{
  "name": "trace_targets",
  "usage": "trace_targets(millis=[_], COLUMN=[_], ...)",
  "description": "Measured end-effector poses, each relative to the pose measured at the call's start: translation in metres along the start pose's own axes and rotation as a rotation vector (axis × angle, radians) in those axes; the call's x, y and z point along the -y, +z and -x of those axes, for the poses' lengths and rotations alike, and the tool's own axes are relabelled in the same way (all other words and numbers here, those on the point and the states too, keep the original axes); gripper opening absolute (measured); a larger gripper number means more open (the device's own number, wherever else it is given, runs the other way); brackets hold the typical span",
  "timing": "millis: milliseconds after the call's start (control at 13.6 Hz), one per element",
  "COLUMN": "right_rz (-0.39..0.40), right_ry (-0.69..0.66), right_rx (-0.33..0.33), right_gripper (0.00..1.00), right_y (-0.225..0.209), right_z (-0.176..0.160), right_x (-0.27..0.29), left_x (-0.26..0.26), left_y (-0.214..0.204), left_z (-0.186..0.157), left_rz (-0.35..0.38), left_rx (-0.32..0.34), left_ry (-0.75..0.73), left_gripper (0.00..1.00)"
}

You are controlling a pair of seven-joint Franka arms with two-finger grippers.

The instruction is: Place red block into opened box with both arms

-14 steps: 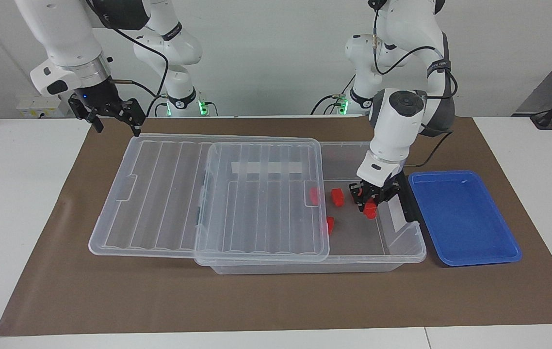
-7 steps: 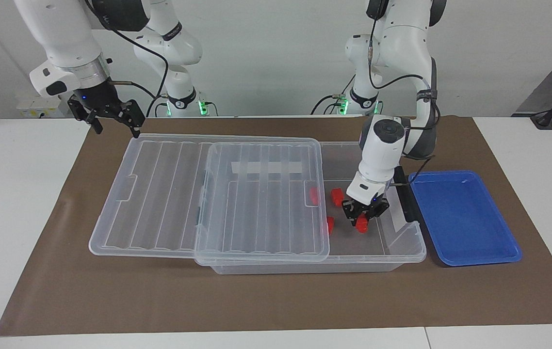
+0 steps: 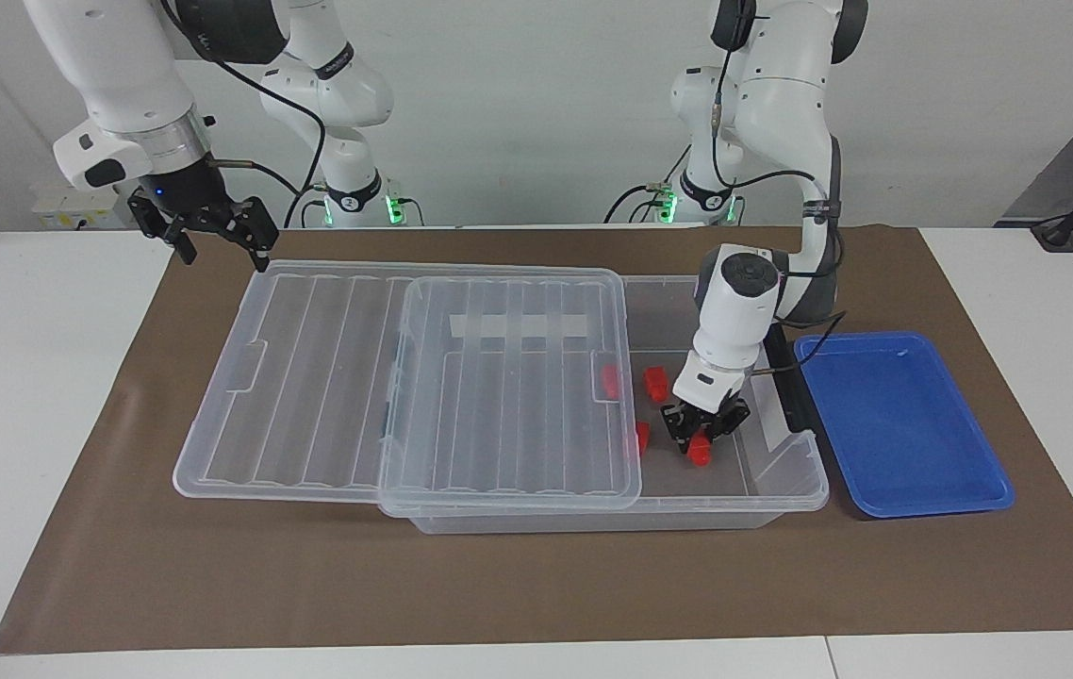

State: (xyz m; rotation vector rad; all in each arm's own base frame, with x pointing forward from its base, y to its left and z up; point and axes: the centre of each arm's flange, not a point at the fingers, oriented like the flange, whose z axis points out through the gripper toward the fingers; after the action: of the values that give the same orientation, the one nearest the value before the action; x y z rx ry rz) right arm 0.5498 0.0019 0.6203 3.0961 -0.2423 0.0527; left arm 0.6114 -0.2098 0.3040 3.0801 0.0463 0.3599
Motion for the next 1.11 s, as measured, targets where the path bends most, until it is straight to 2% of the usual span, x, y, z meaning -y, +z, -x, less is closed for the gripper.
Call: trace_targets(millis=[369, 443, 517, 590, 664, 738, 1107], right_rz=[-0.004, -0.007, -0.01, -0.011, -0.011, -0.011, -0.01], right_ry=[0.014, 0.018, 0.026, 0.036, 0.046, 0.053, 0.105], right_rx=[-0.021, -0.042, -0.062, -0.07, -0.074, -0.082, -0.16], right_gripper=[1.0, 0.99, 0.97, 0.96, 0.89, 0.75, 0.11], right_y=[0.007, 0.008, 0.011, 0.016, 0.022, 0.028, 0.067], right_z=[-0.006, -0.009, -0.014, -0.019, -0.025, -0.031, -0.056], right_x=[-0.007, -0.009, -0.013, -0.018, -0.025, -0.033, -0.068], left_x=[0.0, 0.0, 0.0, 0.001, 0.001, 0.0, -0.014], left_y=[0.0, 0.001, 0.003, 0.003, 0.004, 0.003, -0.035], left_z=[0.0, 0.001, 0.002, 0.002, 0.002, 0.002, -0.023], left_rz=[0.0, -0.001, -0.002, -0.002, -0.002, -0.002, -0.015], left_rx=[0.0, 0.001, 0.005, 0.006, 0.006, 0.004, 0.024], left_ry=[-0.005, -0.005, -0.005, -0.005, -0.005, -0.006, -0.045], left_gripper=[0.36, 0.41, 0.56, 0.67, 0.8, 0.91, 0.91])
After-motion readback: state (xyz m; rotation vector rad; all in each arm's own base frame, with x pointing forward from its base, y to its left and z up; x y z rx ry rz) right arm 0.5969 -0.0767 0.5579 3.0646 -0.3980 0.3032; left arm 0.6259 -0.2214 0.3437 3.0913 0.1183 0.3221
